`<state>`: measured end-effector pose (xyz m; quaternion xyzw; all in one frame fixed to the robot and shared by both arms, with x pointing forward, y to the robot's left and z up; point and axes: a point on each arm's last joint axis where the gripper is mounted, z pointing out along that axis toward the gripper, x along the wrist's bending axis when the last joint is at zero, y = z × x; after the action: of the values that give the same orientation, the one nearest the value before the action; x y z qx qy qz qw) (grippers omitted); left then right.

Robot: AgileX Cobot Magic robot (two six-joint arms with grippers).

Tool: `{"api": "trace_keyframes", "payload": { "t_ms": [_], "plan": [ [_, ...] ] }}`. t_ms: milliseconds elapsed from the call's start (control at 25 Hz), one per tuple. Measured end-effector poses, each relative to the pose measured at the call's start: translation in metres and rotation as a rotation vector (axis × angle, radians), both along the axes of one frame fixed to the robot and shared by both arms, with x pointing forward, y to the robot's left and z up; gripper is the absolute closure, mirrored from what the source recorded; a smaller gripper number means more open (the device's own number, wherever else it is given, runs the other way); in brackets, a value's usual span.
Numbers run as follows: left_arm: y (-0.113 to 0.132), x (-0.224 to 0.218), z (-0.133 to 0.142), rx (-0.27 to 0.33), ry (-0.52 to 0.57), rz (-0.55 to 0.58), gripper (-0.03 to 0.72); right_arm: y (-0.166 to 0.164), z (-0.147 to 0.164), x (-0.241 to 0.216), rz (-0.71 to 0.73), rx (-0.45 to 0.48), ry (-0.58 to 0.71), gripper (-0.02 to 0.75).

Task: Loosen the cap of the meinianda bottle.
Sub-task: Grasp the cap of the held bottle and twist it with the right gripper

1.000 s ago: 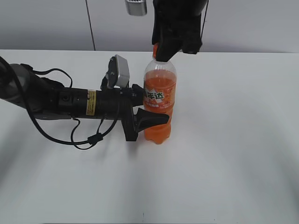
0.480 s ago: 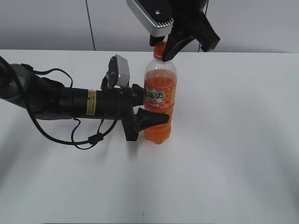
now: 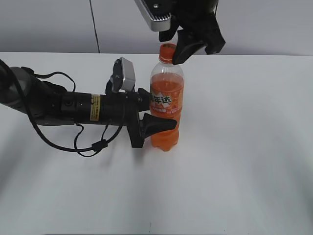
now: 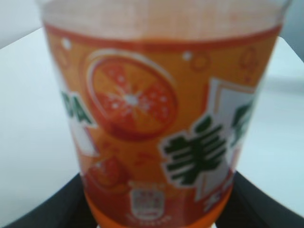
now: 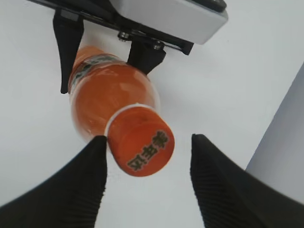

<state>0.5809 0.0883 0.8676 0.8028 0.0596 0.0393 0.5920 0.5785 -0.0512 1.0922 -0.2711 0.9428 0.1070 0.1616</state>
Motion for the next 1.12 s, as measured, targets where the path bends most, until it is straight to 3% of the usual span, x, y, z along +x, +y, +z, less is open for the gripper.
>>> {"api": "trace_keyframes", "payload": {
  "t_ms": [200, 440, 680, 800, 1120],
  "plan": [
    [0.0, 0.0, 0.0, 0.0, 0.0, -0.001, 0.284, 0.001, 0.006, -0.003, -0.057, 0.051, 0.016, 0.201],
    [0.0, 0.0, 0.0, -0.001, 0.0, -0.001, 0.284, -0.005, 0.036, -0.018, -0.106, 0.141, 0.007, 0.181],
    [0.0, 0.0, 0.0, -0.001, 0.0, -0.001, 0.284, -0.013, 0.061, -0.031, -0.318, 0.25, 0.051, 0.179],
    [0.0, 0.0, 0.0, -0.001, 0.0, -0.001, 0.284, -0.014, 0.066, -0.034, -0.532, 0.338, 0.147, 0.179],
    [0.0, 0.0, 0.0, 0.0, 0.0, -0.002, 0.284, -0.014, 0.066, -0.035, -1.386, 0.58, 0.521, 0.182]
  ]
}}
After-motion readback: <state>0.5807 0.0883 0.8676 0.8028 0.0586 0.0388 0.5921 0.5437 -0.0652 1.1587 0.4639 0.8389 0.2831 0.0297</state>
